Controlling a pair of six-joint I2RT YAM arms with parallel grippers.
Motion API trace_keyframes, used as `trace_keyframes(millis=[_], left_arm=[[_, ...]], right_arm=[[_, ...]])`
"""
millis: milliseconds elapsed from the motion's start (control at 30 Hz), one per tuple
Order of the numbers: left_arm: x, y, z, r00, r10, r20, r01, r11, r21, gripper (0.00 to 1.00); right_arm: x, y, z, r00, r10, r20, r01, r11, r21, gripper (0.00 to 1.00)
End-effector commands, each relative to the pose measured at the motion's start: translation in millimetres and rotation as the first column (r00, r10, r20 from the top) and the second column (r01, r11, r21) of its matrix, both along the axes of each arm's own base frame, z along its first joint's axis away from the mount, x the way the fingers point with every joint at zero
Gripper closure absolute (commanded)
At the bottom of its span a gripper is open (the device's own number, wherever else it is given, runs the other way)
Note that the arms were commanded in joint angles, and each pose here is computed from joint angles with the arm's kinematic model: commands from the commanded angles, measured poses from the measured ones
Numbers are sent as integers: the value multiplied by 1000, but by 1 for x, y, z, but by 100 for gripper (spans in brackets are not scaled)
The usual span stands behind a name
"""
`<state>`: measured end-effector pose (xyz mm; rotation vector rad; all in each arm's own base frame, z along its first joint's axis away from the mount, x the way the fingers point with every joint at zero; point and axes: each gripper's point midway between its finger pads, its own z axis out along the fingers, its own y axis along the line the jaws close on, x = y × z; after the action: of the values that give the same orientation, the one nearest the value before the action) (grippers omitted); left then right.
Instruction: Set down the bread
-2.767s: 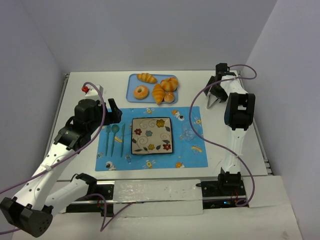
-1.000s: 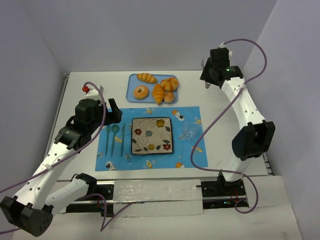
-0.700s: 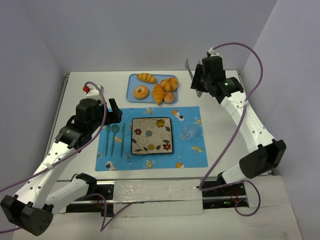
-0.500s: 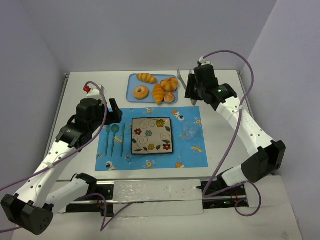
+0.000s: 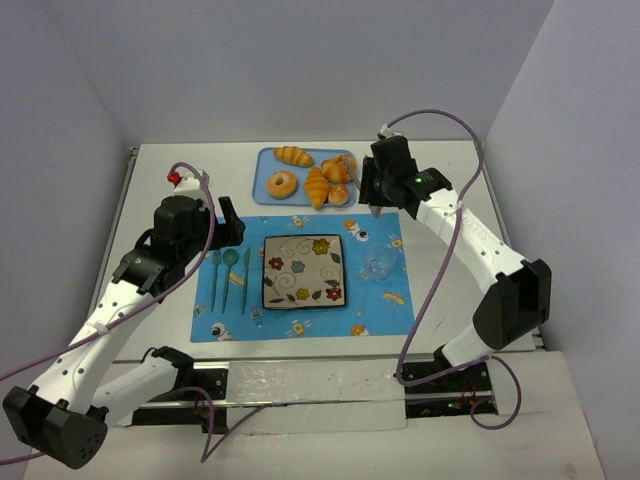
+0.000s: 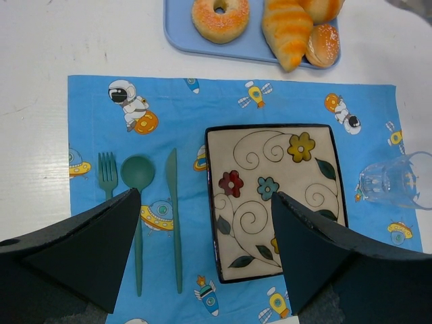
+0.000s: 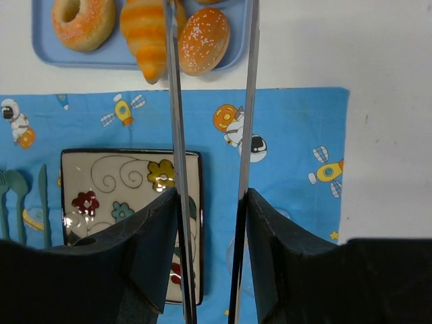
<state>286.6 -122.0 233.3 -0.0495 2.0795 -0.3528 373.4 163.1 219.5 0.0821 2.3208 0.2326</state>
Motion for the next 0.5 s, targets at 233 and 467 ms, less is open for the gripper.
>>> trace_keyframes(millis=[233, 467], left_arm=[[5, 2, 3, 1000, 19, 21, -19, 1000, -7, 12], [5, 1, 3, 1000, 16, 20, -16, 1000, -9, 12]], right_arm=[[8, 25, -6, 999, 43, 22, -44, 998, 37, 51], [3, 36, -26, 997, 73, -19, -73, 997, 27, 51]])
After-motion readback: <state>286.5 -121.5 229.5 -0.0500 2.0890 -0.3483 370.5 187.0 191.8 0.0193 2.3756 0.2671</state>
